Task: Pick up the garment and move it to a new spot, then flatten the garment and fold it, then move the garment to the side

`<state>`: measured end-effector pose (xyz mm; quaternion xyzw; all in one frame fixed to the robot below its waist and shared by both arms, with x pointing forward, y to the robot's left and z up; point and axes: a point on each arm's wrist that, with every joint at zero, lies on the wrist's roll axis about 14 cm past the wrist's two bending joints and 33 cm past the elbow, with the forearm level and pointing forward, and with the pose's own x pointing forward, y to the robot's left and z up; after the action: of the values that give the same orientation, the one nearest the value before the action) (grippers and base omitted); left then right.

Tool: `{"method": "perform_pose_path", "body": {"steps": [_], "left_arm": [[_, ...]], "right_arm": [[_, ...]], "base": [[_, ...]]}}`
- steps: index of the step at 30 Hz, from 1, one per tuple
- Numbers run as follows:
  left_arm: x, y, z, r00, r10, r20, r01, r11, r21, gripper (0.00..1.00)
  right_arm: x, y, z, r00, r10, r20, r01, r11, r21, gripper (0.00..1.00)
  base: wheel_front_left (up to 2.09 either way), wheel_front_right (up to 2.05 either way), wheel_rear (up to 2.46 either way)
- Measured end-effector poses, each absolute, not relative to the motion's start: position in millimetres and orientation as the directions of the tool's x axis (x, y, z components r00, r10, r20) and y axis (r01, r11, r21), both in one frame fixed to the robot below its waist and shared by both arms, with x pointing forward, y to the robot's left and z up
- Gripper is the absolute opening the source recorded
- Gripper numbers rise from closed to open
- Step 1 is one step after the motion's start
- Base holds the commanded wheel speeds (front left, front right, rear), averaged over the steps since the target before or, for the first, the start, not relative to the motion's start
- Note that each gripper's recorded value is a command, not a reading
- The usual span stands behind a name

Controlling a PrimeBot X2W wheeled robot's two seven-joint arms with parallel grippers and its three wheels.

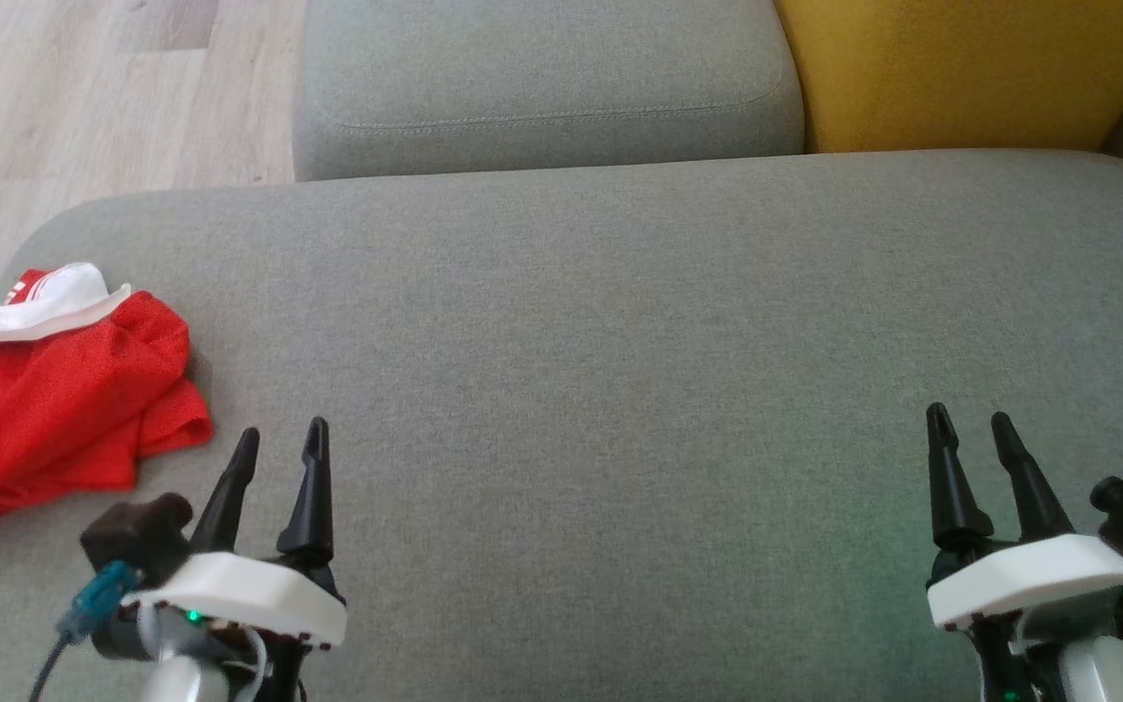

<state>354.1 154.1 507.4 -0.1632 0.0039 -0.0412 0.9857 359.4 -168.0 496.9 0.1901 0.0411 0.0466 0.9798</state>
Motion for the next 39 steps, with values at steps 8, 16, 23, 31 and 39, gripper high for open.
{"method": "perform_pose_path", "body": {"steps": [8,16,23,31,39], "left_arm": [[352.0,150.0,508.0,0.996,-0.091,0.02,0.093,0.969,-0.23,1.0],[348.1,146.4,506.8,0.994,-0.107,0.032,0.111,0.983,-0.149,1.0],[342.3,142.5,500.8,0.992,-0.126,0.027,0.128,0.988,-0.092,1.0],[339.6,142.9,496.8,0.991,-0.131,0.031,0.132,0.991,-0.033,1.0],[337.9,143.3,492.4,0.992,-0.126,0.029,0.126,0.992,0.003,1.0]], "right_arm": [[359.3,-165.0,495.9,0.992,0.112,-0.064,-0.087,0.948,0.305,1.0],[357.9,-158.9,496.4,0.99,0.124,-0.061,-0.106,0.966,0.236,1.0],[352.0,-157.1,491.5,0.988,0.129,-0.079,-0.113,0.977,0.178,1.0],[350.8,-155.9,494.4,0.989,0.133,-0.073,-0.122,0.983,0.135,1.0],[349.2,-156.3,491.9,0.988,0.132,-0.082,-0.123,0.987,0.106,1.0]], "base": [[0.0,0.0,0.0],[0.0,0.0,0.0],[0.0,0.0,0.0],[0.0,0.0,0.0],[0.0,0.0,0.0]]}}
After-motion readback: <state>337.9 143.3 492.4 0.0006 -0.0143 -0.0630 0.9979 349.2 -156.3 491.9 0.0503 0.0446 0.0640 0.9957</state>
